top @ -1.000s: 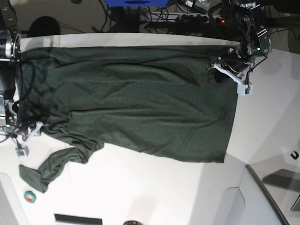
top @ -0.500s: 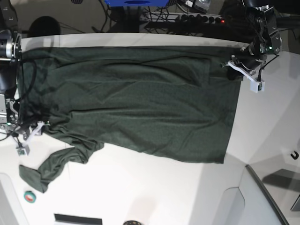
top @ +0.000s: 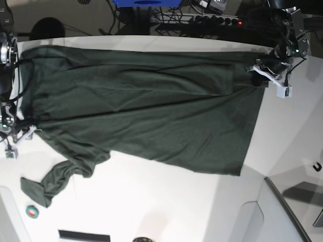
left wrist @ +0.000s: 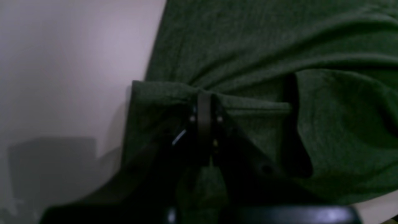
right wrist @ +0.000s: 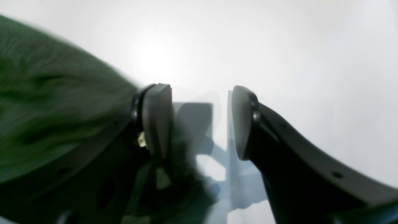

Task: Layout the t-shirt on the table in an organized manner, then fold the t-shirt properly
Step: 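Grasp the shirt corners with both grippers at the shirt edge, then pull both held corners apart to stretch the shirt edge taut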

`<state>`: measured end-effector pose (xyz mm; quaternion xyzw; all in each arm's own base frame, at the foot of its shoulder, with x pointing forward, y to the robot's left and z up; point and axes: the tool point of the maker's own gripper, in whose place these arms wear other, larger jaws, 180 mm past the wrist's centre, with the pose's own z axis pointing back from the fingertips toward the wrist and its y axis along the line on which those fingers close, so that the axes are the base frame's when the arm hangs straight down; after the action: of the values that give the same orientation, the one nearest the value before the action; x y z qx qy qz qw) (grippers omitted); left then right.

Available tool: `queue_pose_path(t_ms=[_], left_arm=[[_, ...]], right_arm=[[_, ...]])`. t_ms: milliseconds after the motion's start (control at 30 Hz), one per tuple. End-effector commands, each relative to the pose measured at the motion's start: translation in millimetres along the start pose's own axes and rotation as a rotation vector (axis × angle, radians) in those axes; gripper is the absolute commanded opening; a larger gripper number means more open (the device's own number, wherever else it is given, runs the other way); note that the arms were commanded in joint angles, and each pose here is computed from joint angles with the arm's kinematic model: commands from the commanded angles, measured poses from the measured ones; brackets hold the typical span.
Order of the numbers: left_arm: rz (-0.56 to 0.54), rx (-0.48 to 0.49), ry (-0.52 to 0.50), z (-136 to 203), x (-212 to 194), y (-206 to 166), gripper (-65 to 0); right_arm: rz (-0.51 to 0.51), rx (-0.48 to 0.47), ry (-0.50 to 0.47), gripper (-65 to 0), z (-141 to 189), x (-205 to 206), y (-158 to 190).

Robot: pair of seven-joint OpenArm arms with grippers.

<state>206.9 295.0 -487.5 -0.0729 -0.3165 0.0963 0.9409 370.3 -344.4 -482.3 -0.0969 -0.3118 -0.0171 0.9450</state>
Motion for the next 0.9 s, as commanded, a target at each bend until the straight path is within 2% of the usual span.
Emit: queue_pose_path(t_ms=[0,200,300,433,600,700,867], left_arm=[[-0.027,0.034,0.042,3.4,-5.5,7.5,-65.0],[-0.09,0.026,0.0,15.9,13.5,-3.3,-65.0],[-0.119,0.023,-0.01,20.5,24.8,-8.7,-65.0],[-0.135,0.02,-0.036,23.1,35.0,-12.9,-65.0],[-0.136,0.024,-0.039,23.5,36.6,-11.4,-65.0],[-0.135,0.029,-0.04,24.4,37.3,-8.9,-65.0],[-0.074,0.101,-0.082,38.5,45.2,21.0,-65.0]], right_arm=[[-0.002,-0.032,-0.093,-35.9,6.7,36.8,-15.7],[0.009,-0.04,-0.229,-35.9,30.1,66.7,-15.9],[0.012,-0.01,-0.205,-35.9,32.3,69.6,-4.2],[0.035,0.101,-0.196,-35.9,29.0,75.8,28.3],[0.016,0.18,-0.157,-35.9,18.3,74.8,54.3],[-0.008,0.197,-0.123,-35.9,11.4,69.8,60.5],[-0.035,0.213,-0.086,-35.9,4.8,64.6,67.0]])
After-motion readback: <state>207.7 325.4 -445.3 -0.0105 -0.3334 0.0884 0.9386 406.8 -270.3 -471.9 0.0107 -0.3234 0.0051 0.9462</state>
